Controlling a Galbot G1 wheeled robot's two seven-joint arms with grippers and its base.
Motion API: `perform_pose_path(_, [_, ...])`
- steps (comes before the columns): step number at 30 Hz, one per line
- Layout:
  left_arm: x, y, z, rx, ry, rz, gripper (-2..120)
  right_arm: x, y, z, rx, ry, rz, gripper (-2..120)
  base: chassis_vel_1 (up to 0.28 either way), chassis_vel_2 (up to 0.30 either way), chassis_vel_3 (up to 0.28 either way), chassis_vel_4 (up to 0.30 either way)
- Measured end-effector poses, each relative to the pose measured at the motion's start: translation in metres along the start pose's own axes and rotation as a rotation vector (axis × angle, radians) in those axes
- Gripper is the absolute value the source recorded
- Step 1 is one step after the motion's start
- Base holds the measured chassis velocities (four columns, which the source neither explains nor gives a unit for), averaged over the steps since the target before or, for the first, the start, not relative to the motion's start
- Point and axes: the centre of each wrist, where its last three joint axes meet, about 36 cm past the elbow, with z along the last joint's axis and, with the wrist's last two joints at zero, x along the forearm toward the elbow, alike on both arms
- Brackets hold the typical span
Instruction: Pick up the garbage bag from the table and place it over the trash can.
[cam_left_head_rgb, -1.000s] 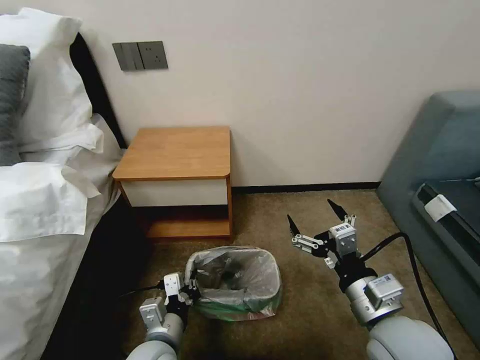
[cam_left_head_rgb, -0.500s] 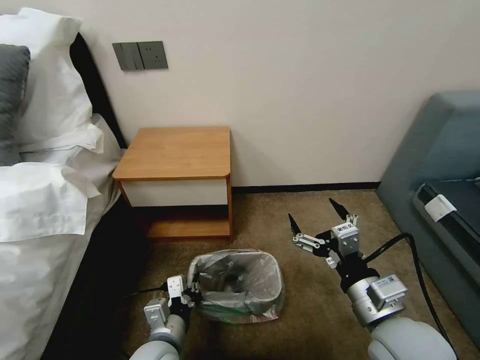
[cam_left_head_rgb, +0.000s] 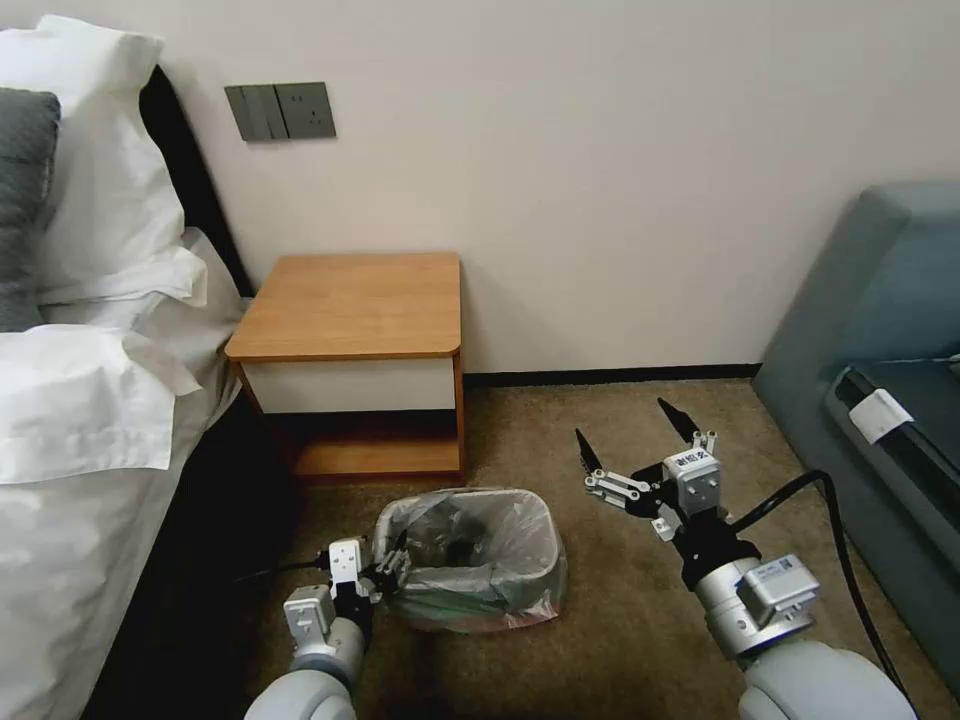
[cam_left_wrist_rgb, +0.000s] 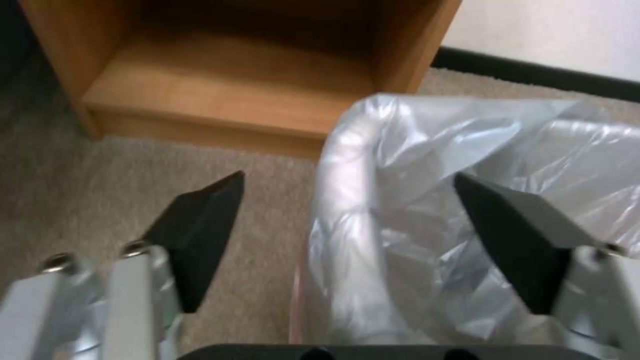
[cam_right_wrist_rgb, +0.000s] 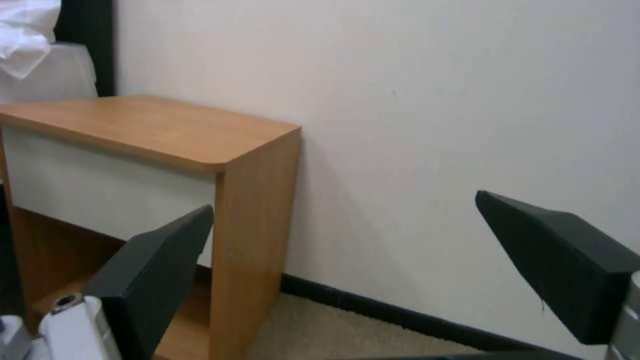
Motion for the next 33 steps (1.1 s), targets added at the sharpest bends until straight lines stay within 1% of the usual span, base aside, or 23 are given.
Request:
perform_pose_path(1, [0.0,0.0,0.0,0.0,0.0,0.0,82,0.0,0.0,0.0,0.0,0.0,0.0,100,0.0,0.0,0.0,0.0])
perform_pose_path(2, [0.001,0.0,-0.002,-0.003,-0.008,0.002,88,0.001,0.0,-0.001,-0.001,-0.001,-0.001,100,0.0,0.0,0.0,0.0])
perform_pose_path(4, [0.002,0.0,-0.003,-0.005,-0.013,0.003,90,0.001,0.0,-0.001,-0.001,-0.001,-0.002,100,0.0,0.0,0.0,0.0])
perform_pose_path(5, [0.003,0.0,-0.005,-0.011,-0.028,0.009,96,0.002,0.001,-0.001,-0.002,0.002,-0.003,100,0.0,0.0,0.0,0.0])
perform_pose_path(6, [0.004,0.001,-0.006,-0.03,-0.05,0.01,99,0.003,0.0,-0.001,-0.003,0.005,-0.003,100,0.0,0.0,0.0,0.0])
perform_pose_path(8, [0.005,0.006,-0.007,-0.076,-0.108,0.01,99,0.006,0.001,0.001,-0.013,0.009,0.003,100,0.0,0.0,0.0,0.0])
perform_pose_path(9, [0.005,0.006,-0.007,-0.076,-0.108,0.01,99,0.006,0.001,0.001,-0.013,0.009,0.003,100,0.0,0.0,0.0,0.0])
perform_pose_path(12, [0.007,0.016,-0.013,-0.157,-0.26,-0.024,100,0.013,-0.003,0.014,-0.031,0.037,0.055,100,0.0,0.0,0.0,0.0])
perform_pose_path(13, [0.007,0.016,-0.013,-0.157,-0.26,-0.024,100,0.013,-0.003,0.014,-0.031,0.037,0.055,100,0.0,0.0,0.0,0.0])
perform_pose_path(14, [0.009,0.017,-0.014,-0.181,-0.296,-0.025,100,0.014,-0.004,0.018,-0.031,0.035,0.07,100,0.0,0.0,0.0,0.0])
perform_pose_path(15, [0.014,0.018,-0.016,-0.215,-0.366,-0.018,100,0.015,-0.008,0.027,-0.035,0.021,0.098,100,0.0,0.0,0.0,0.0])
perform_pose_path(16, [0.014,0.018,-0.016,-0.215,-0.366,-0.018,100,0.015,-0.008,0.027,-0.035,0.021,0.098,100,0.0,0.0,0.0,0.0])
perform_pose_path(18, [0.024,0.016,-0.015,-0.227,-0.44,-0.005,100,0.017,-0.015,0.046,-0.039,-0.017,0.139,100,0.0,0.0,0.0,0.0])
perform_pose_path(19, [0.028,0.015,-0.015,-0.231,-0.457,0.006,100,0.019,-0.015,0.052,-0.045,-0.028,0.151,100,0.0,0.0,0.0,0.0])
perform_pose_path(20, [0.028,0.015,-0.015,-0.231,-0.457,0.006,100,0.019,-0.015,0.052,-0.045,-0.028,0.151,100,0.0,0.0,0.0,0.0])
perform_pose_path(22, [0.041,0.012,-0.013,-0.229,-0.498,0.045,100,0.027,-0.009,0.069,-0.073,-0.048,0.193,100,0.0,0.0,0.0,0.0])
perform_pose_path(24, [0.054,0.011,-0.016,-0.205,-0.507,0.058,100,0.035,0.0,0.08,-0.107,-0.047,0.223,100,0.0,0.0,0.0,0.0])
perform_pose_path(25, [0.054,0.011,-0.016,-0.205,-0.507,0.058,100,0.035,0.0,0.08,-0.107,-0.047,0.223,100,0.0,0.0,0.0,0.0])
perform_pose_path(27, [0.064,0.022,-0.026,-0.177,-0.515,0.035,100,0.042,0.005,0.092,-0.128,-0.042,0.246,100,0.0,0.0,0.0,0.0])
perform_pose_path(28, [0.064,0.022,-0.026,-0.177,-0.515,0.035,100,0.042,0.005,0.092,-0.128,-0.042,0.246,100,0.0,0.0,0.0,0.0])
perform_pose_path(30, [0.069,0.039,-0.033,-0.17,-0.515,-0.006,100,0.045,0.006,0.099,-0.137,-0.039,0.272,100,0.0,0.0,0.0,0.0])
perform_pose_path(32, [0.078,0.049,-0.035,-0.156,-0.504,-0.047,100,0.048,0.004,0.099,-0.137,-0.045,0.289,100,0.0,0.0,0.0,0.0])
perform_pose_path(33, [0.078,0.049,-0.035,-0.156,-0.504,-0.047,100,0.048,0.004,0.099,-0.137,-0.045,0.289,100,0.0,0.0,0.0,0.0])
